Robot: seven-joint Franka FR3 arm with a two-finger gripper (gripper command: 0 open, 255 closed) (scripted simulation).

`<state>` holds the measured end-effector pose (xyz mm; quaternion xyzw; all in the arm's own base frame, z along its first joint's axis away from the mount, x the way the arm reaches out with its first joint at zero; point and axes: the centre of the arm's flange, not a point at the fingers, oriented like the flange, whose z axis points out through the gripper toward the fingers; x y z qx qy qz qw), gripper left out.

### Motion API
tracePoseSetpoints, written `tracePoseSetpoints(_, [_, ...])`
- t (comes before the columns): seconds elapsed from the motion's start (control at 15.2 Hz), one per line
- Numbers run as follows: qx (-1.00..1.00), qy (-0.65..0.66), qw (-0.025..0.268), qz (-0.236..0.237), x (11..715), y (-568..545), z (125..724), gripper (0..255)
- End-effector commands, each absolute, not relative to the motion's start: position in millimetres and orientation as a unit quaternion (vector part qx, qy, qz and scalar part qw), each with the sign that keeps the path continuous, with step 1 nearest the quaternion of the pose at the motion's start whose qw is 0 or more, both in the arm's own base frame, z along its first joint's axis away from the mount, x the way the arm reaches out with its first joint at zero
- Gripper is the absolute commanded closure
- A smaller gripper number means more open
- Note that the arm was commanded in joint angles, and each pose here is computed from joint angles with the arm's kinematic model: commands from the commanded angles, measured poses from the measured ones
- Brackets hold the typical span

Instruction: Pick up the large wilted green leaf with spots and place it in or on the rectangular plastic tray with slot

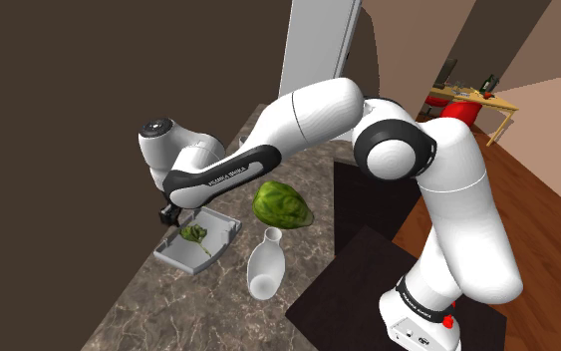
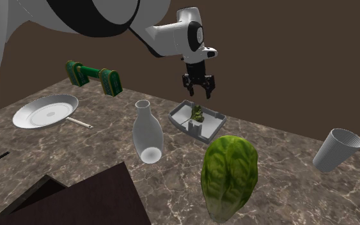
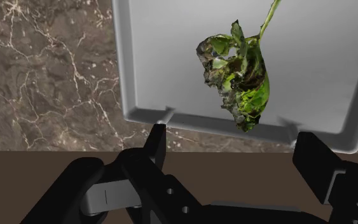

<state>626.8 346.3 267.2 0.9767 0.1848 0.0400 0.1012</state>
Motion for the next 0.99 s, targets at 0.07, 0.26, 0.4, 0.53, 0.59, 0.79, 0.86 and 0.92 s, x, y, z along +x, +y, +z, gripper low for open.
tracePoseSetpoints(0.07, [0.977, 0.185, 0.101, 0.040, 627, 346, 267, 0])
tracePoseSetpoints(0.26, [0.977, 0.185, 0.101, 0.040, 624, 351, 293, 0])
tracePoseSetpoints(0.4, [0.977, 0.185, 0.101, 0.040, 621, 355, 316, 0])
tracePoseSetpoints(0.53, [0.977, 0.185, 0.101, 0.040, 621, 355, 316, 0])
tracePoseSetpoints(0.59, [0.977, 0.185, 0.101, 0.040, 621, 355, 316, 0])
tracePoseSetpoints(0.79, [0.977, 0.185, 0.101, 0.040, 621, 355, 316, 0])
tracePoseSetpoints(0.86, [0.977, 0.185, 0.101, 0.040, 621, 355, 316, 0])
tracePoseSetpoints(0.92, [0.977, 0.185, 0.101, 0.040, 621, 355, 316, 0])
